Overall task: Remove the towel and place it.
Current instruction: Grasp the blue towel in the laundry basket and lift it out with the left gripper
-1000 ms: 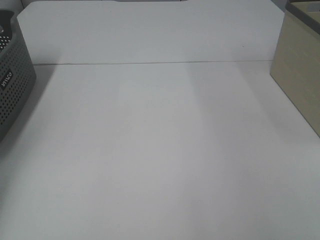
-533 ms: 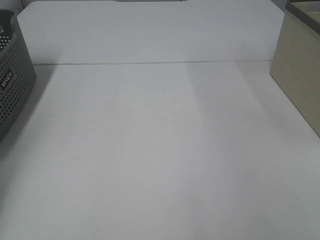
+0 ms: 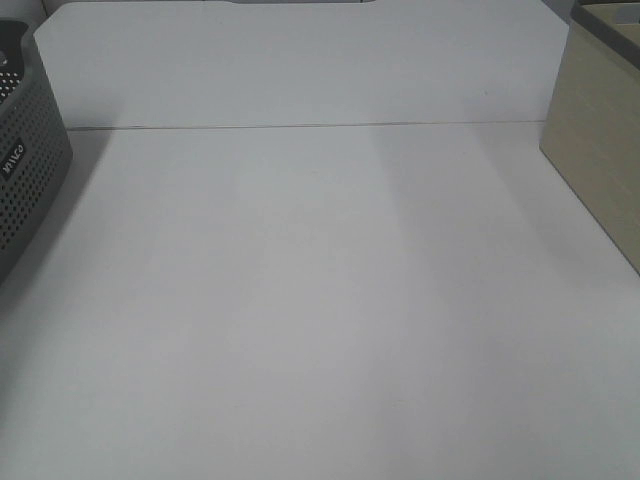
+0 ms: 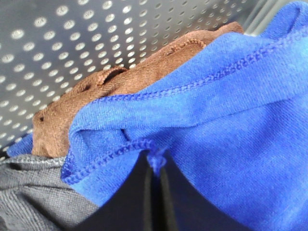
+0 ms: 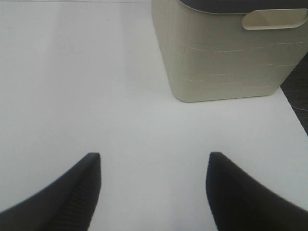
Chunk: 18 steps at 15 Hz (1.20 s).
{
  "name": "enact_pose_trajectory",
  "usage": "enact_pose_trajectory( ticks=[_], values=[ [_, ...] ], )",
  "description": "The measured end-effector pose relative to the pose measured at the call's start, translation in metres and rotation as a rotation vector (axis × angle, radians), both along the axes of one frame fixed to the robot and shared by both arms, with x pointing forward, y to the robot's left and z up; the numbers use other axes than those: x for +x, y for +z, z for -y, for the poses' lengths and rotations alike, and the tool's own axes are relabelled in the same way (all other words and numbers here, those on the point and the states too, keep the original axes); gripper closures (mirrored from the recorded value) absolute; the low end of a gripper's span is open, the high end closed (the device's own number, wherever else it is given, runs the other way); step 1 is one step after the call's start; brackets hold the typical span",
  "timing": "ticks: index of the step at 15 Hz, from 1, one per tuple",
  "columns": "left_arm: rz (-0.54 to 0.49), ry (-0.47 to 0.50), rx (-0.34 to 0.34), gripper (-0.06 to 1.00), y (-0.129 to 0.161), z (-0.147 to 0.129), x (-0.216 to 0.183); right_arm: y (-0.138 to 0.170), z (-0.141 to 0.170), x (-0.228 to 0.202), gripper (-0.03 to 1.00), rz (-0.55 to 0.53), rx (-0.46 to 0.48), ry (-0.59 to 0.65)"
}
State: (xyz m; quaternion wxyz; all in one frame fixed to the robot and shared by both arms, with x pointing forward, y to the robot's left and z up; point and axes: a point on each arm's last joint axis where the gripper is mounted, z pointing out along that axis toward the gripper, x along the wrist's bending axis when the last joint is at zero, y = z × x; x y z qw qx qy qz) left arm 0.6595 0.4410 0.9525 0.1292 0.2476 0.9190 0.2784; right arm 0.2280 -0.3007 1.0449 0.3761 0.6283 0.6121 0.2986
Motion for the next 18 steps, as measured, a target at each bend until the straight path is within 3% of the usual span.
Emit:
enact_pose_trajectory(
  ticks=[1,4,8,12,16,18],
  values=[
    [0.003,-0.017,0.011,0.94,0.005,0.000,-0.001,0.000,0.000,0.000,0.34,0.000,0.000,0.000],
    [0.095,-0.136,0.092,0.94,0.059,0.009,-0.006,0.000,0.000,0.000,0.34,0.000,0.000,0.000],
    [0.218,-0.353,0.218,0.94,0.122,0.046,-0.013,0.000,0.000,0.000,0.34,0.000,0.000,0.000],
    [0.354,-0.483,0.313,0.94,0.177,0.073,-0.031,0.000,0.000,0.000,0.34,0.000,0.000,0.000],
    [0.570,-0.686,0.492,0.94,0.244,0.108,-0.061,0.000,-0.001,0.001,0.34,-0.006,0.006,0.012],
    [0.704,-0.787,0.573,0.94,0.273,0.130,-0.077,0.000,-0.004,0.010,0.34,-0.063,0.013,0.063]
  ],
)
